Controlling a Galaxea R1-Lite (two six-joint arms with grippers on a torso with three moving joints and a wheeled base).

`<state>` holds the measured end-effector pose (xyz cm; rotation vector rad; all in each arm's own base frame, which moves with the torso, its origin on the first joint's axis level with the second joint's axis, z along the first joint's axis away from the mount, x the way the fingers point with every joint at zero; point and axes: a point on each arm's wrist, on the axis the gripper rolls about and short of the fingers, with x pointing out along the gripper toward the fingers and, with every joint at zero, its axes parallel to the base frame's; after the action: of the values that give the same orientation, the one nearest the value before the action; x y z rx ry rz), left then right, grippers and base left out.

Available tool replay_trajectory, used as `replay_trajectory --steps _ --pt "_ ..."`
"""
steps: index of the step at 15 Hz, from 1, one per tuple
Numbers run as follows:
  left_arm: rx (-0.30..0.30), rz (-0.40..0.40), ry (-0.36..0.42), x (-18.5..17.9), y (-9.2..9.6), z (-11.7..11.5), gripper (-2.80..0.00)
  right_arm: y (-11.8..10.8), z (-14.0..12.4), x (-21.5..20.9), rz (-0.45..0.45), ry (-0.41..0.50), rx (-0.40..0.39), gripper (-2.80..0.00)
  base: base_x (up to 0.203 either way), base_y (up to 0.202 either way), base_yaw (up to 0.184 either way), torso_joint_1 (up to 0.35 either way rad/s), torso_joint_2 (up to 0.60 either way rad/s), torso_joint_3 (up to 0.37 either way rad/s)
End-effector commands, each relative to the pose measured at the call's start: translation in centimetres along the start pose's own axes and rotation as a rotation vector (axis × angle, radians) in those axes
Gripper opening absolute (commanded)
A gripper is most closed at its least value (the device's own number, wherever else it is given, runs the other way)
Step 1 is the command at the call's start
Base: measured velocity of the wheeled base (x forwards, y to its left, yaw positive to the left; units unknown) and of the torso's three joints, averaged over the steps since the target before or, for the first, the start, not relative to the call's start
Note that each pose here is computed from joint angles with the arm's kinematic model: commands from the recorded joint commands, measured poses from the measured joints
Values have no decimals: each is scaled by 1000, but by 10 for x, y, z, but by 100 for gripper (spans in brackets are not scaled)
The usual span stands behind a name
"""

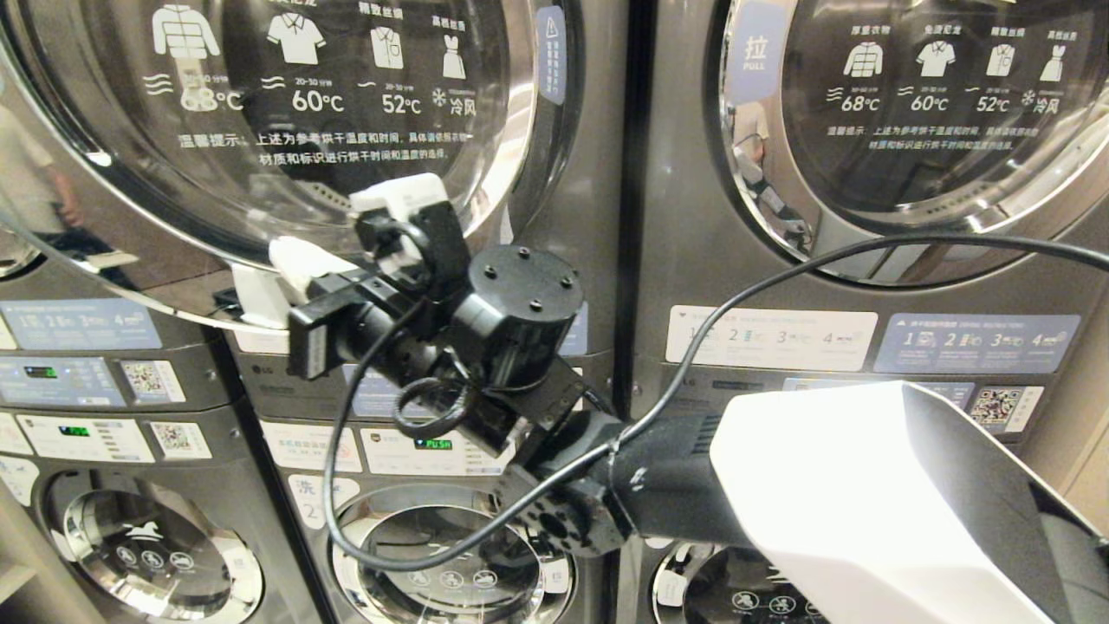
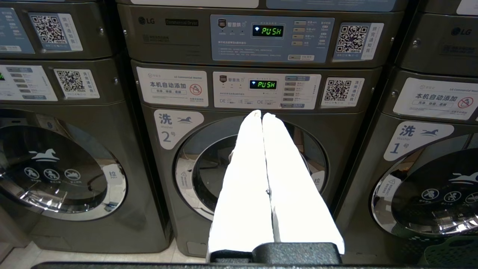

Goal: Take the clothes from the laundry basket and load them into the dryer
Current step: Close the dryer

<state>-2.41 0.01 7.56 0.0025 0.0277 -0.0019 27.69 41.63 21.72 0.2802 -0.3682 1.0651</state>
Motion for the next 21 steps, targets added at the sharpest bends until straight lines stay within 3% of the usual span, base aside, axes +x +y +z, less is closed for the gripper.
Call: replay_trajectory --steps 1,3,4,6,7,9,11,14,16,18,21 --pt "1 0 -3 0 0 0 -280 -30 16 -23 -62 35 -26 -280 0 0 0 0 0 0" --pt "1 0 -3 0 0 0 -280 -94 22 -87 -202 155 -71 -280 0 0 0 0 0 0" --pt "1 -1 -3 0 0 0 -280 -130 39 -123 -277 169 -104 -280 0 0 0 0 0 0" --pt "1 -1 -3 0 0 0 -280 -196 97 -208 -443 151 -205 -280 0 0 0 0 0 0" --pt "1 0 -3 0 0 0 -280 -203 131 -243 -486 124 -262 -280 0 0 0 0 0 0" --pt "2 0 -3 0 0 0 -280 -189 184 -291 -527 89 -351 -280 0 0 0 0 0 0" --pt "2 0 -3 0 0 0 -280 -163 224 -325 -601 102 -391 -280 0 0 0 0 0 0" --pt "2 0 -3 0 0 0 -280 -108 249 -367 -752 216 -326 -280 0 0 0 0 0 0" --pt "4 -1 -3 0 0 0 -280 -67 231 -395 -833 312 -244 -280 0 0 0 0 0 0" --pt "2 0 -3 0 0 0 -280 -48 178 -429 -917 485 -157 -280 0 0 0 0 0 0" --pt "2 0 -3 0 0 0 -280 -6 113 -474 -1036 675 -146 -280 0 0 0 0 0 0"
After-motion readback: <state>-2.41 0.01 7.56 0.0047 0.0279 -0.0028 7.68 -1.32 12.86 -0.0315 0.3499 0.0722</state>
